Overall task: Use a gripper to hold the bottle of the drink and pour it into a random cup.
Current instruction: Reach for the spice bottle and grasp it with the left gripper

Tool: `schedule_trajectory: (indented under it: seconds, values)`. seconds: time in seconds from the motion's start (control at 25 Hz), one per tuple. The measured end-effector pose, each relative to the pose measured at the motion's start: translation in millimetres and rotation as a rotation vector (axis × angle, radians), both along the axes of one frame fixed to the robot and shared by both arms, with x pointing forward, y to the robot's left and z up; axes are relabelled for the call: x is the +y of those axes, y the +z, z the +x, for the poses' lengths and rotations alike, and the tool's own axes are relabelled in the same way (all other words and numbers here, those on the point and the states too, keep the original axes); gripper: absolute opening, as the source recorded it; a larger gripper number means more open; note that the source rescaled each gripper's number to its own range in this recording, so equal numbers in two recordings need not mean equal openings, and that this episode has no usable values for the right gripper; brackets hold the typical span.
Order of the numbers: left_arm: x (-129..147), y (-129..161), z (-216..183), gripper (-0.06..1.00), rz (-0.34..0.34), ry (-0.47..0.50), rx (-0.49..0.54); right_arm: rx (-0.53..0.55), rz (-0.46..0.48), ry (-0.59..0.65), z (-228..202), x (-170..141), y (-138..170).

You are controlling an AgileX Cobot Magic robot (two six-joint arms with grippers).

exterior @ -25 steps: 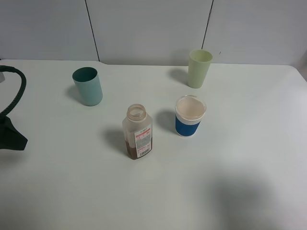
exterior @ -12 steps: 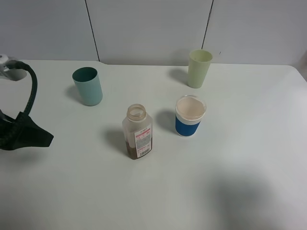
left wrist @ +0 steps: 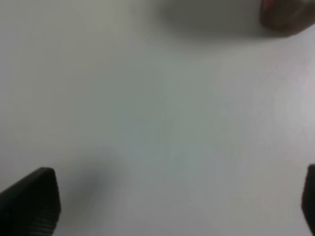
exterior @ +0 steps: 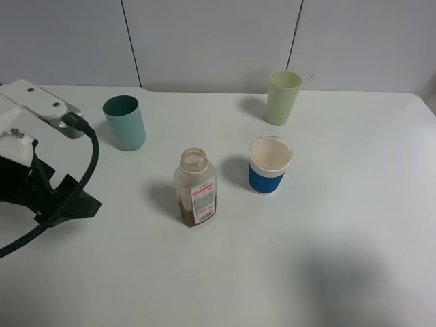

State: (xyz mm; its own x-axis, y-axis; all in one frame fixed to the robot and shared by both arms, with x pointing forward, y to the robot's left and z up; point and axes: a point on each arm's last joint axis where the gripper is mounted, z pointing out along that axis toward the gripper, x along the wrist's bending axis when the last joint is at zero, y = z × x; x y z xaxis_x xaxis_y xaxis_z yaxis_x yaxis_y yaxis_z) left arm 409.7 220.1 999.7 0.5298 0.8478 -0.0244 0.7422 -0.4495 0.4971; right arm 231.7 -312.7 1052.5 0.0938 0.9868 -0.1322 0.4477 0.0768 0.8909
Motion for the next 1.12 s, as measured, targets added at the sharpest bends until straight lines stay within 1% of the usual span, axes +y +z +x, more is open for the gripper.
schedule_trajectory:
  seconds: [0.16,0.28,0.4,0.52,0.64,0.88,1.12]
  values:
    - [-14,-8,2,1.0,0.027,-0.007,-0.002,0.0,0.0,0.0,0,0,0]
    - [-26,-12,4,1.0,0.037,-0.038,-0.032,0.0,0.0,0.0,0,0,0]
    - [-37,-20,4,1.0,0.013,-0.063,-0.066,0.0,0.0,0.0,0,0,0]
    - [-42,-34,1,1.0,-0.016,-0.064,-0.08,0.0,0.0,0.0,0,0,0]
    - [-41,-47,-2,1.0,-0.043,-0.045,-0.092,0.0,0.0,0.0,0,0,0]
    - [-39,-67,-5,1.0,-0.119,-0.032,-0.172,0.0,0.0,0.0,0,0,0]
    - [-38,-82,-10,1.0,-0.158,-0.089,-0.255,0.0,0.0,0.0,0,0,0]
